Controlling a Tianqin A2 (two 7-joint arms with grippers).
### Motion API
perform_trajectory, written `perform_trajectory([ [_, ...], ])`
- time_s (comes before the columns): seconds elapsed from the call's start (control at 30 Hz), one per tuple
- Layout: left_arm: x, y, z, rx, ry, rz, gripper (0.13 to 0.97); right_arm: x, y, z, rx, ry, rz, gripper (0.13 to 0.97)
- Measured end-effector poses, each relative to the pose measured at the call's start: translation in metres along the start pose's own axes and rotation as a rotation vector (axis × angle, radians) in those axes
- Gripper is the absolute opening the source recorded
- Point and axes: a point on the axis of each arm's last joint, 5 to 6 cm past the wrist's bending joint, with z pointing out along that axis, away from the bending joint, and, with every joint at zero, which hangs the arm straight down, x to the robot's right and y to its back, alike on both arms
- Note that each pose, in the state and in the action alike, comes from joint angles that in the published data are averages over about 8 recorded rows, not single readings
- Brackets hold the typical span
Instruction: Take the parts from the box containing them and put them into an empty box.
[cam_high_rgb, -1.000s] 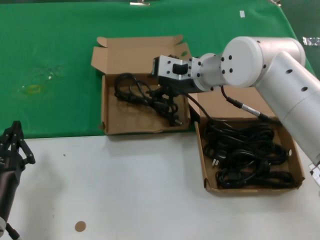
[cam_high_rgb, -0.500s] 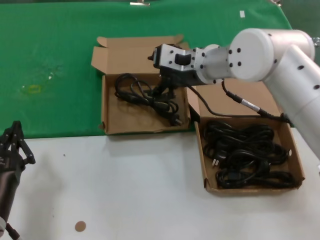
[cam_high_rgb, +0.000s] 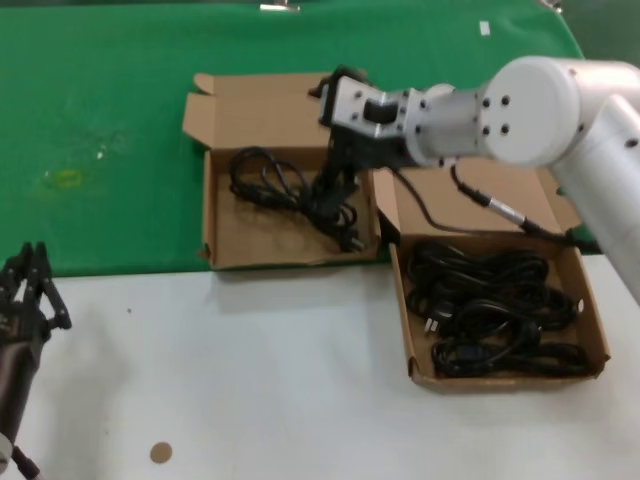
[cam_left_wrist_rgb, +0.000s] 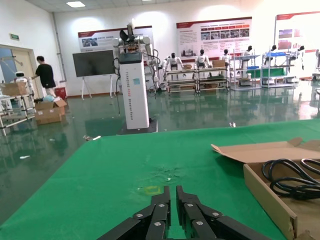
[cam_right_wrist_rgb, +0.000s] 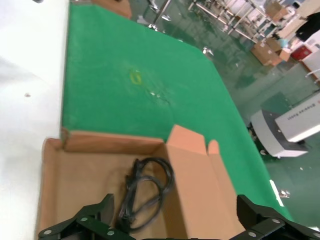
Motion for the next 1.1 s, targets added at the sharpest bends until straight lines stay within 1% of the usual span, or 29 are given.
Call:
perform_trajectory([
  [0.17, 0.0, 0.0, 0.0, 0.0, 0.0, 0.0, 0.198, -0.011, 0.005, 0.001, 0.04, 0.015, 0.035, 0.87],
  [0.3, 0.0, 0.0, 0.0, 0.0, 0.0, 0.0, 0.222, -0.023, 0.01, 0.002, 0.082, 0.036, 0.076, 0.87],
  [0.4, 0.0, 0.0, 0.0, 0.0, 0.0, 0.0, 0.222, -0.033, 0.015, 0.002, 0.114, 0.054, 0.111, 0.901],
  [0.57, 0.0, 0.0, 0.0, 0.0, 0.0, 0.0, 0.308, -0.051, 0.023, 0.001, 0.164, 0.091, 0.175, 0.951],
  [0.67, 0.0, 0.0, 0.0, 0.0, 0.0, 0.0, 0.359, -0.061, 0.029, -0.001, 0.191, 0.115, 0.215, 0.955],
  [0.7, 0.0, 0.0, 0.0, 0.0, 0.0, 0.0, 0.359, -0.064, 0.031, -0.001, 0.199, 0.123, 0.229, 0.957],
  [0.97, 0.0, 0.0, 0.0, 0.0, 0.0, 0.0, 0.567, -0.091, 0.045, -0.008, 0.251, 0.196, 0.339, 0.966],
  [1.1, 0.0, 0.0, 0.0, 0.0, 0.0, 0.0, 0.567, -0.104, 0.053, -0.013, 0.269, 0.235, 0.395, 0.966],
])
